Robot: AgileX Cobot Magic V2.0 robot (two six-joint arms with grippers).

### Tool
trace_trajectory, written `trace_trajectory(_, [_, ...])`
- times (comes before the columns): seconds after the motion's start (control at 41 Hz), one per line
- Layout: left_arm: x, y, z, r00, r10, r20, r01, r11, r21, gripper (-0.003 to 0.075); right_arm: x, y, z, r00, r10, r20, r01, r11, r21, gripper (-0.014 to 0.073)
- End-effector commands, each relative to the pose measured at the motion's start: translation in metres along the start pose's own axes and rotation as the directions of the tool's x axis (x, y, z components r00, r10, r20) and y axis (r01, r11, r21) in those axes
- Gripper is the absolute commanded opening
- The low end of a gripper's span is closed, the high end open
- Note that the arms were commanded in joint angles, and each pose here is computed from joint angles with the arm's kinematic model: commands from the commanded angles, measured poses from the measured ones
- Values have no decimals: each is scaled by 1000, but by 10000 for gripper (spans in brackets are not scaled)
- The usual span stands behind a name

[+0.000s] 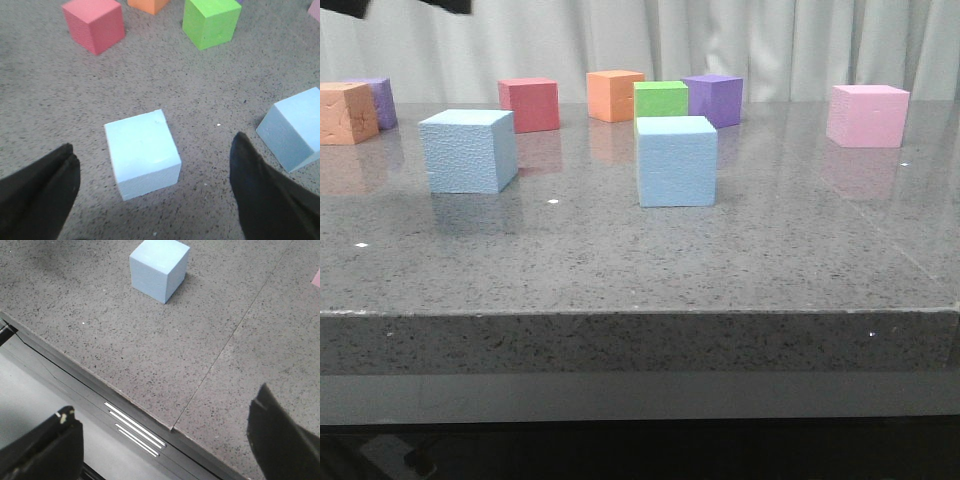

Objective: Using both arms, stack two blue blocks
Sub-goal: 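Grasp the second light blue cube with the left gripper and lift it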

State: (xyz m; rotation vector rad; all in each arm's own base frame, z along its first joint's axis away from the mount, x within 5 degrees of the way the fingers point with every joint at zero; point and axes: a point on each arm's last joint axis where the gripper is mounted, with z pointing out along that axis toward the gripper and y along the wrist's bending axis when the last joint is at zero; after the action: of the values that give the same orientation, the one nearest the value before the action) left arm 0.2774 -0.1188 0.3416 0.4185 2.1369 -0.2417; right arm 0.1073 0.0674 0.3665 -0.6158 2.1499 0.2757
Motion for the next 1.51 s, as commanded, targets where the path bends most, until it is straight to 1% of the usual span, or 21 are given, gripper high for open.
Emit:
trace_trajectory(0.0, [-25, -3, 6, 998, -1, 61, 1, 1000, 10, 599, -10, -1, -6, 996, -6, 85, 6, 1000, 2, 664])
trace_trajectory(0.073, [-29, -3, 20, 1000, -14, 15, 14, 1000, 10, 599, -10, -1, -6, 996, -6, 85, 6, 1000, 2, 664])
trace_trajectory(0.171, [-36, -3, 38, 995, -75, -65, 75, 997, 0, 599, -10, -1, -6, 996, -6, 85, 6, 1000, 2, 664])
trace_trajectory(0.268, [-38, 1, 55, 983, -108, -148, 100, 993, -60, 599, -10, -1, -6, 996, -6, 85, 6, 1000, 2, 664])
trace_trajectory(0.341, [-37, 5, 68, 974, -113, -195, 93, 989, -111, 599, -10, -1, -6, 996, -6, 85, 6, 1000, 2, 664])
trace_trajectory(0.463, [-36, 5, 87, 966, -125, -228, 99, 987, -125, 599, -10, -1, -6, 996, -6, 85, 6, 1000, 2, 664])
trace_trajectory(0.682, [-22, 4, 113, 943, -173, -286, 140, 981, -132, 599, -10, -1, -6, 996, -6, 85, 6, 1000, 2, 664])
trace_trajectory(0.877, [-18, 4, 118, 938, -173, -299, 138, 981, -134, 595, -10, -1, -6, 996, -6, 85, 6, 1000, 2, 664])
trace_trajectory(0.926, [-18, 4, 118, 938, -173, -299, 138, 981, -134, 575, -10, -1, -6, 996, -6, 85, 6, 1000, 2, 664])
trace_trajectory(1.023, [-18, 4, 118, 938, -173, -299, 138, 981, -134, 489, -10, -1, -6, 996, -6, 85, 6, 1000, 2, 664])
trace_trajectory(1.145, [-20, 4, 118, 938, -173, -301, 138, 981, -135, 402, -10, -1, -6, 996, -6, 85, 6, 1000, 2, 664])
trace_trajectory(1.316, [-39, 3, 106, 939, -178, -294, 142, 980, -141, 319, -10, -1, -6, 996, -6, 85, 6, 1000, 2, 664])
trace_trajectory(1.413, [-57, -3, 96, 953, -136, -269, 108, 987, -117, 288, -10, -1, -6, 996, -6, 85, 6, 1000, 2, 664])
trace_trajectory(1.486, [-74, -14, 85, 970, -48, -238, 33, 997, -63, 272, -10, -1, -6, 996, -6, 85, 6, 1000, 2, 664])
